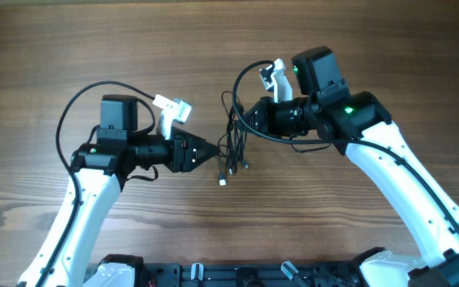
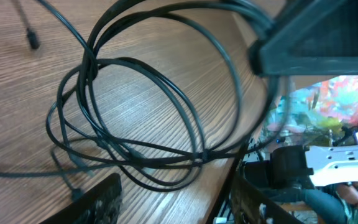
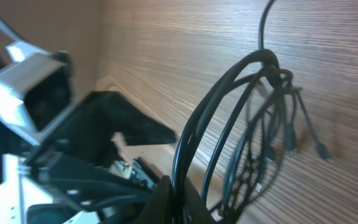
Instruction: Untangle cables
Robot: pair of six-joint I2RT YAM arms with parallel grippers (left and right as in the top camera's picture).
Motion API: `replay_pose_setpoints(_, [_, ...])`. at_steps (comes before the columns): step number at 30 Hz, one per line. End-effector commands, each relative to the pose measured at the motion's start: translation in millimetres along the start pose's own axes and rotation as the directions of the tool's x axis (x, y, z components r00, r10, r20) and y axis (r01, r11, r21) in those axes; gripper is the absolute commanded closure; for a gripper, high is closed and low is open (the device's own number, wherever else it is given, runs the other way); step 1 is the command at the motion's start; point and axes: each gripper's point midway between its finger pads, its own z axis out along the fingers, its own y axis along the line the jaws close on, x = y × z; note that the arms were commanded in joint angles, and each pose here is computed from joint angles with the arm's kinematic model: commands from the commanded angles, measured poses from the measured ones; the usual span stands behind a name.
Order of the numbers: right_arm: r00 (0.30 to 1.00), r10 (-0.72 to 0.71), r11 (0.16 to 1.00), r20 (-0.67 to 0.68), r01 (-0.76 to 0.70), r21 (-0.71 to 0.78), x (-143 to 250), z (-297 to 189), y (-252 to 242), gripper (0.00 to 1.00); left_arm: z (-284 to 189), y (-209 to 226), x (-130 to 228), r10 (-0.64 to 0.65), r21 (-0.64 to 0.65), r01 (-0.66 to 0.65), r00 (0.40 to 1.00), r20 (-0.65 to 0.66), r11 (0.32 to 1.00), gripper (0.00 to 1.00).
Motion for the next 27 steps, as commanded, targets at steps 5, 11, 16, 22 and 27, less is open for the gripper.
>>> replay_pose_setpoints(5, [0.999, -0.020, 0.998, 0.033, 0.022, -0.063, -4, -17, 28, 0.96, 34, 38, 8, -0.181, -0.106, 0.172, 0.981, -0.074, 0.979, 0.46])
replay_pose_setpoints(11, [0.999, -0.018, 0.998, 0.029, 0.020, -0.061, -3, -16, 27, 0.96, 63, 64, -10, -0.294, -0.151, 0.290, 0.956, -0.004, 0.945, 0.47])
replay_pose_setpoints(16, [0.999, -0.010, 0.999, 0.034, 0.011, -0.037, -3, -16, 22, 0.96, 90, 70, -8, -0.345, -0.178, 0.340, 0.939, 0.003, 0.923, 0.62])
replay_pose_setpoints(22, [0.999, -0.004, 1.000, 0.043, 0.004, -0.010, -4, -16, 17, 0.96, 102, 79, 4, -0.370, -0.265, 0.357, 0.929, -0.001, 0.896, 0.85])
replay_pose_setpoints(27, [0.989, 0.109, 0.979, 0.095, -0.124, 0.162, -5, -19, -17, 0.96, 96, 91, 1, -0.371, -0.316, 0.362, 0.928, 0.033, 0.877, 0.96])
